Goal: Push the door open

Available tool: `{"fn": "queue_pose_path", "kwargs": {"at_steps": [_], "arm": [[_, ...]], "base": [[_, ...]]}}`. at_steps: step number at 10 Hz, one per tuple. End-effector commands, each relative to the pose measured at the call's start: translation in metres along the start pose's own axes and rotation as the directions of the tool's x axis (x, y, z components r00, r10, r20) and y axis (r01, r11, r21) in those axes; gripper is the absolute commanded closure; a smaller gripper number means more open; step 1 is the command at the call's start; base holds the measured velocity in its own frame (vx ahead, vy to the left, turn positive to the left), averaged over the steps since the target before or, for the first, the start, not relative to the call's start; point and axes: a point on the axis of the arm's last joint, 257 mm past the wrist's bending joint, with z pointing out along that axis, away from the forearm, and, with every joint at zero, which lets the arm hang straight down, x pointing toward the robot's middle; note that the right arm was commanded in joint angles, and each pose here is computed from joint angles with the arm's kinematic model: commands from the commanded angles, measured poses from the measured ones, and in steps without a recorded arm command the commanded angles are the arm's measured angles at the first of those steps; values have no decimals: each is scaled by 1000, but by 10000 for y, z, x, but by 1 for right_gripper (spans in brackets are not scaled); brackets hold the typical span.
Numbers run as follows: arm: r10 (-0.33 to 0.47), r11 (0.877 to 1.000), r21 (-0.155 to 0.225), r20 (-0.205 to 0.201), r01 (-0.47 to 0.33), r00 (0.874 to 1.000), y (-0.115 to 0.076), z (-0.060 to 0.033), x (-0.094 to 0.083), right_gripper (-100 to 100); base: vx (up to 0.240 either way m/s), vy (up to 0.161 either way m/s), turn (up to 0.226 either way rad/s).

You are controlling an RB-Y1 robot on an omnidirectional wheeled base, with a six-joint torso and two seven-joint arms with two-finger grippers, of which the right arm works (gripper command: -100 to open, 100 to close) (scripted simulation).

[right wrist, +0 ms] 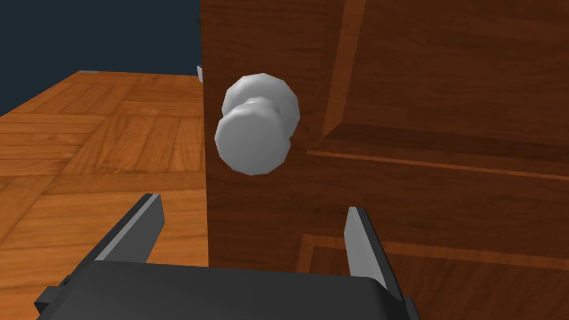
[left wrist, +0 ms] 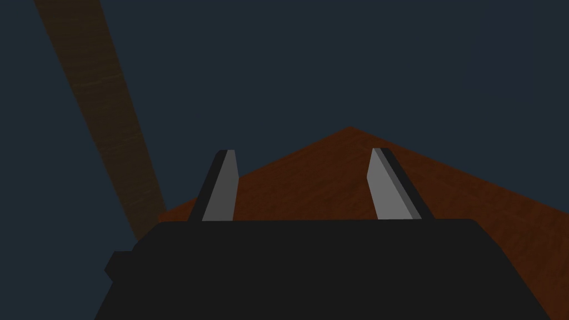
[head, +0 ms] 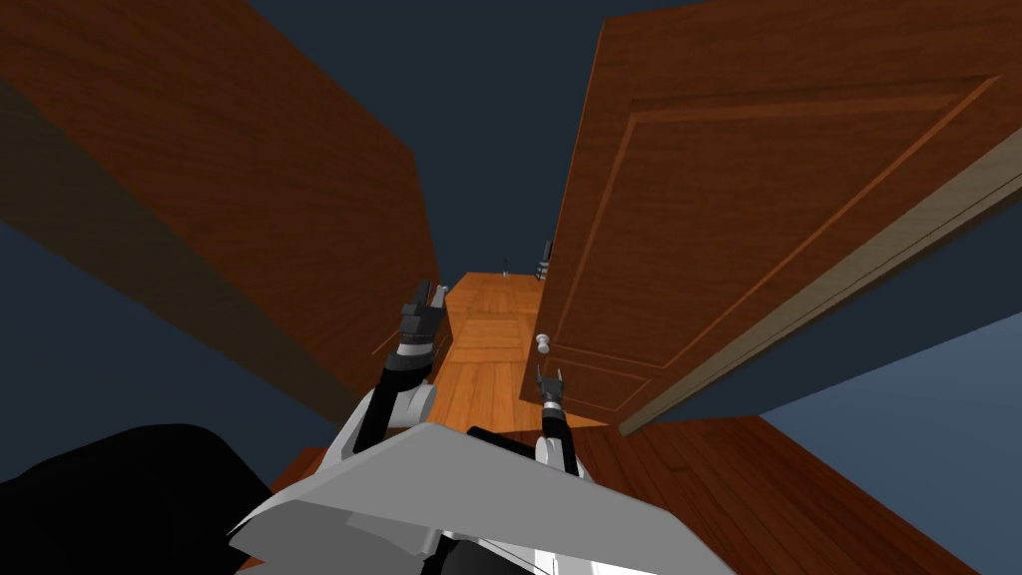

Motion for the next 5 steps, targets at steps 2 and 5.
{"fn": "queue_pose_path", "kwargs": {"at_steps": [2,5], "arm": [[-7,1000,-6,-1,7,1000,72,8,5,-100],[12,1000,-12,-2,-12,1000,28,23,20,-100]], "base": [[190,24,22],[223,4,23]]}}
